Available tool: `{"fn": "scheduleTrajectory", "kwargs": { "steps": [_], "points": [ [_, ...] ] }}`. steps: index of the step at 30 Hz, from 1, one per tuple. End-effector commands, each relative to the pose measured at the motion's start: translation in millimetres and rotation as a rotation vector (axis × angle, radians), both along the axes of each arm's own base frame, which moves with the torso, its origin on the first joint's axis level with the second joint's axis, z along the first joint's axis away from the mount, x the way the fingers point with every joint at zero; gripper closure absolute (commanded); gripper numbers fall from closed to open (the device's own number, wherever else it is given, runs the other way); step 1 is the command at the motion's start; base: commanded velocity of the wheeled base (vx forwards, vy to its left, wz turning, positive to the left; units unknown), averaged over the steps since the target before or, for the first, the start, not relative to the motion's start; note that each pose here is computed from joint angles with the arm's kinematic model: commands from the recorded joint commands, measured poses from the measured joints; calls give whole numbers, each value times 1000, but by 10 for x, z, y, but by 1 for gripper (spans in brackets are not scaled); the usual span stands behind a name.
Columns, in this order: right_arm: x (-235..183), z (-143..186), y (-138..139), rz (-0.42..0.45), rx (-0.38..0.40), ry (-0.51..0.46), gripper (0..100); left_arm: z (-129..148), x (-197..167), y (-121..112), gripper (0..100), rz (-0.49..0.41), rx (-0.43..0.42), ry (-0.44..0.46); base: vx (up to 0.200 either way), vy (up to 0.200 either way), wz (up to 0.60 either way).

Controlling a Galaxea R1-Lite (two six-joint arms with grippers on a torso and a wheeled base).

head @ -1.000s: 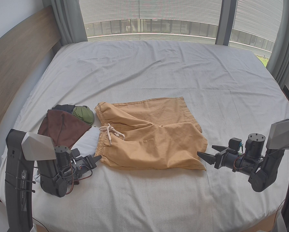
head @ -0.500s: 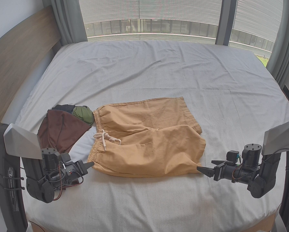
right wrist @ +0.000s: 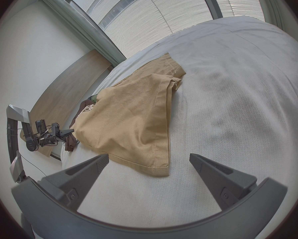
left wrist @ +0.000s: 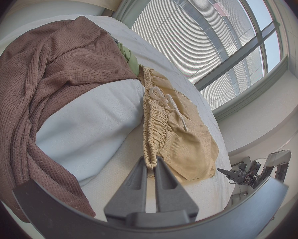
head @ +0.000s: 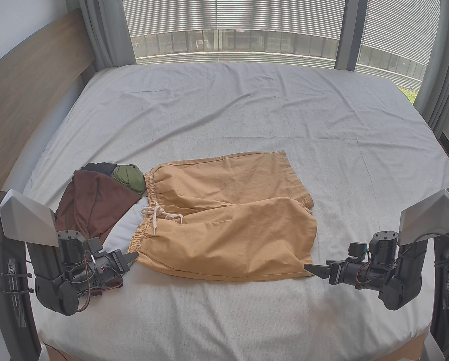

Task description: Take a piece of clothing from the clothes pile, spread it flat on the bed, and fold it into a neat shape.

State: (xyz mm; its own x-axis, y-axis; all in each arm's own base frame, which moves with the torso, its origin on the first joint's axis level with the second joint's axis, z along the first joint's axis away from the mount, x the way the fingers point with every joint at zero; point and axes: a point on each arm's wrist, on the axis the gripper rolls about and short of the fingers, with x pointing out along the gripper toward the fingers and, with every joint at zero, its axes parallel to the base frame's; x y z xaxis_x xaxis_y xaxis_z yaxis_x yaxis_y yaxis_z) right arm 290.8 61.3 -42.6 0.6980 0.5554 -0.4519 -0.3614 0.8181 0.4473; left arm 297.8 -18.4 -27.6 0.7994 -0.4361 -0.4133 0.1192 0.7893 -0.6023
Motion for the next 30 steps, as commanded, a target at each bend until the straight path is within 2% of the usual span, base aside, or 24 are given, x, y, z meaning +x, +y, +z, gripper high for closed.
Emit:
{"fn": "scheduleTrajectory", "kwargs": {
  "steps": [1, 6, 16, 24, 30],
  "points": [
    [-7, -86, 2, 2, 1, 29, 0, -12, -22, -4, 100, -7, 9, 6, 0, 0, 0],
    [5, -195, 18, -18, 30, 81, 0, -63, -34, 1, 100, -18, 32, 12, 0, 0, 0],
    [58, -159, 93, -105, 228, 206, 0, -116, -49, 34, 100, -13, 52, 24, 0, 0, 0],
    [64, -151, 197, -113, 261, 226, 0, -114, -56, 33, 100, -14, 50, 26, 0, 0, 0],
    [108, -122, 233, -159, 284, 231, 0, -108, -51, 38, 100, -13, 52, 23, 0, 0, 0]
  ]
}}
